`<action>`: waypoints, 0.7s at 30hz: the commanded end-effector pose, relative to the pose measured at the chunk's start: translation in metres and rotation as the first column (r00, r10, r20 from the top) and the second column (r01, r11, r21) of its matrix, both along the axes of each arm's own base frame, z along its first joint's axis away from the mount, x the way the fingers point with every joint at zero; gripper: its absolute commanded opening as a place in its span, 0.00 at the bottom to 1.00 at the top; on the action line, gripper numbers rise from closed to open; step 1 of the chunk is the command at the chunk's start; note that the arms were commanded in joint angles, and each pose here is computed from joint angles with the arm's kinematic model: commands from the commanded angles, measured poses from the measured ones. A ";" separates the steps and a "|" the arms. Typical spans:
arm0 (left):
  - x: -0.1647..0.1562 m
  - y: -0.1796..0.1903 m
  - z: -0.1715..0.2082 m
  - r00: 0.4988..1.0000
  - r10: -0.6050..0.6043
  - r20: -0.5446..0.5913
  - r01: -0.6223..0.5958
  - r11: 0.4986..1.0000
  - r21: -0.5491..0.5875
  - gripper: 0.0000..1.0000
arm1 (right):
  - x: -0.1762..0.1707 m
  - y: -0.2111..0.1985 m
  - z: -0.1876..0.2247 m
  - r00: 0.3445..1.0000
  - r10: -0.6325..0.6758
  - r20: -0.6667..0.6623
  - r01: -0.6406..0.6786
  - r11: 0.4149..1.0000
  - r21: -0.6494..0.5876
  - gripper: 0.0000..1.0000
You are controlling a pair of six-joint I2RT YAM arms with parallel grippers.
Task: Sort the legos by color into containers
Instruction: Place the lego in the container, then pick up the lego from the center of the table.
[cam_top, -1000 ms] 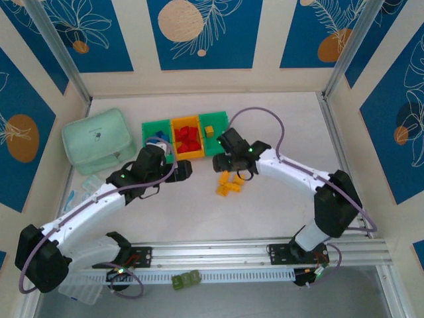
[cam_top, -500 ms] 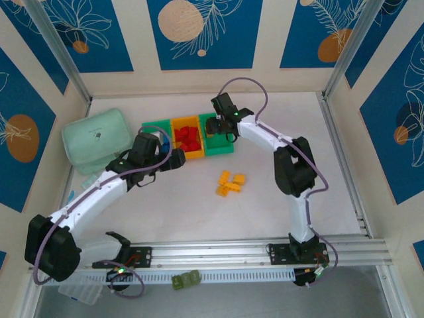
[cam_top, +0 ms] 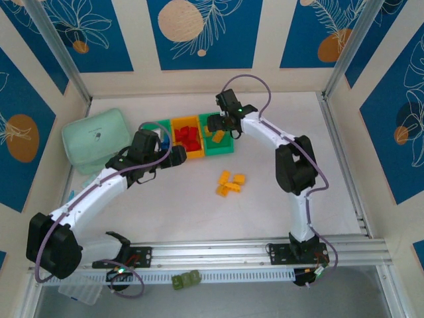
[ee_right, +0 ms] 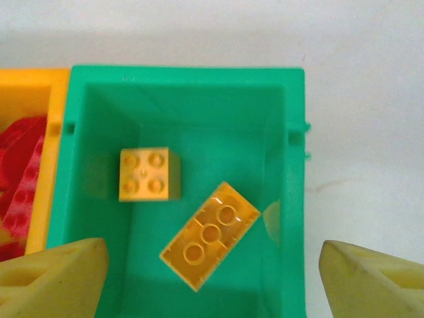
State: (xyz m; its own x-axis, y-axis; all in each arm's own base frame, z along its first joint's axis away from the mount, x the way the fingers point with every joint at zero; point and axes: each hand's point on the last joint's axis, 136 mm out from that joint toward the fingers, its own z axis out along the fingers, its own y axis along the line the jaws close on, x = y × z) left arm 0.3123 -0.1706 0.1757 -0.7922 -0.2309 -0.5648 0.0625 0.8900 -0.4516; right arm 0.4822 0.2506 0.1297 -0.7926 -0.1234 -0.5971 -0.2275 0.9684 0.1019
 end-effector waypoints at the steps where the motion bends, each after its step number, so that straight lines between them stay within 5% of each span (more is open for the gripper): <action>1: -0.005 -0.004 0.016 0.999 -0.039 0.036 0.040 0.998 -0.041 0.99 | -0.031 0.006 0.032 0.999 0.045 0.016 -0.046 0.996 0.076 0.84; 21: -0.067 -0.031 -0.021 0.989 -0.141 -0.042 0.137 0.988 -0.071 0.99 | -0.216 -0.040 -0.053 0.940 -0.023 -0.341 0.017 1.000 -0.021 0.87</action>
State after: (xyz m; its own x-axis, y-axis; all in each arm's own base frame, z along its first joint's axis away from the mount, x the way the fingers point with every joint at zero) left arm 0.2514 -0.1956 0.1527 -0.8466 -0.1401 -0.5135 0.1594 0.8538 -0.4957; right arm 0.2828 0.2202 0.0728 -0.9352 -0.1621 -0.3150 -0.2136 0.9673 0.1364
